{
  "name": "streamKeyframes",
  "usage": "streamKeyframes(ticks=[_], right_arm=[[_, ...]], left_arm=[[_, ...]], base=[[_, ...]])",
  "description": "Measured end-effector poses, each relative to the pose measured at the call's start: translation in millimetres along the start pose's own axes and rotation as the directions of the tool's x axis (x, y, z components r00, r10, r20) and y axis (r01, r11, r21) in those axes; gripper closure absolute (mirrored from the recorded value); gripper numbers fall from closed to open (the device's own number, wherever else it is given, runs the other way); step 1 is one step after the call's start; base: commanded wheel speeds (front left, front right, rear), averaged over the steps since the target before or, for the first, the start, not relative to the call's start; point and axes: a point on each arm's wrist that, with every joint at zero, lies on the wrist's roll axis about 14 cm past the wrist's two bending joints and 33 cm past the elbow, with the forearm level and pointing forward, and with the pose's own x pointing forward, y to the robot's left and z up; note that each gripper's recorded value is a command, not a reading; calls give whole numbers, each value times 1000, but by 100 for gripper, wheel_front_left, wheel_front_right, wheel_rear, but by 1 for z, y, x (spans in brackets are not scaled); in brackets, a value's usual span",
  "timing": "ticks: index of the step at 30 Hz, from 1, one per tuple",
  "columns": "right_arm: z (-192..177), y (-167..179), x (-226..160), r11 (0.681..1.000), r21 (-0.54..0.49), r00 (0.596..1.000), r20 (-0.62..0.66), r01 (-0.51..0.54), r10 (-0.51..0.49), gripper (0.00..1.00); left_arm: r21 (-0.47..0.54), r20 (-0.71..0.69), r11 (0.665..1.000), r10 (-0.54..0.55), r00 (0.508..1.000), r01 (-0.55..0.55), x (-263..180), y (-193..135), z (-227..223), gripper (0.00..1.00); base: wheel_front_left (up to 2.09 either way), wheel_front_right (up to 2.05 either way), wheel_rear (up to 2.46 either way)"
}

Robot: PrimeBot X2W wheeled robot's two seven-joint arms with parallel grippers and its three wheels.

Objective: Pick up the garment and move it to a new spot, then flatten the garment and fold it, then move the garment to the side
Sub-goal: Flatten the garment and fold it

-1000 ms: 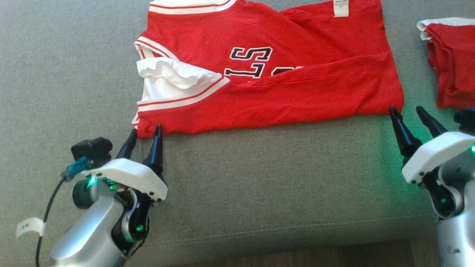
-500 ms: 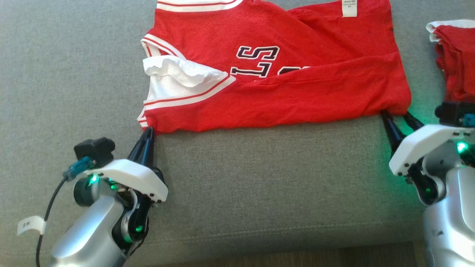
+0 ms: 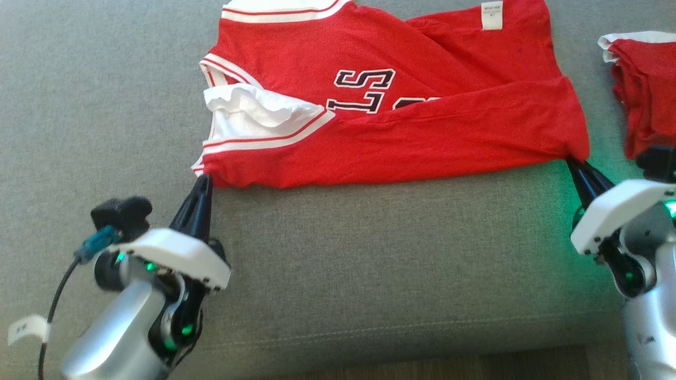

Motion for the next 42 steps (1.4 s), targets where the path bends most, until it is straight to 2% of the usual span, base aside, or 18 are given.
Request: streamKeyframes(ticks=[8, 13, 21, 28, 29, 30, 31, 32, 37, 42], right_arm=[[-3, -5, -20, 1000, 19, 1000, -11, -17, 17, 100], [-8, -21, -40, 1000, 3, 999, -38, -4, 4, 100], [-27, -30, -68, 999, -47, 990, -140, -2, -4, 100], [-35, -26, -81, 997, -70, 978, -209, -20, 4, 100], [-34, -26, -81, 997, -70, 978, -208, -20, 5, 26], [-33, -25, -82, 997, -68, 978, -207, -19, 5, 0], [-31, -25, -82, 998, -69, 980, -198, -17, 3, 0], [-27, -25, -82, 997, -71, 983, -183, -13, -1, 0], [14, -33, -89, 994, -103, 999, -26, 41, -43, 0], [39, -21, -83, 994, -106, 996, 82, 40, -31, 0]], left_arm=[[9, -29, 1000, 5, 1000, -4, -24, 8, -10, 100], [16, -57, 1000, 1, 998, 0, -44, 7, -14, 100], [-23, -144, 1000, 8, 990, -12, -78, 0, -32, 100], [-58, -231, 998, -6, 973, -8, -91, -11, -48, 100], [-56, -237, 998, -2, 972, -12, -91, -10, -49, 100], [-53, -240, 998, 4, 971, -17, -91, -10, -49, 100], [-49, -241, 998, 14, 971, -26, -90, -8, -49, 54], [-43, -242, 999, 20, 970, -32, -90, -8, -49, 0], [-16, -197, 999, 41, 979, -46, -81, -2, -29, 0], [82, -24, 997, -11, 1000, 13, -43, -6, 43, 0]], base=[[0, 0, 0], [0, 0, 0], [0, 0, 0], [0, 0, 0], [0, 0, 0], [0, 0, 0], [0, 0, 0], [0, 0, 0], [0, 0, 0], [0, 0, 0]])
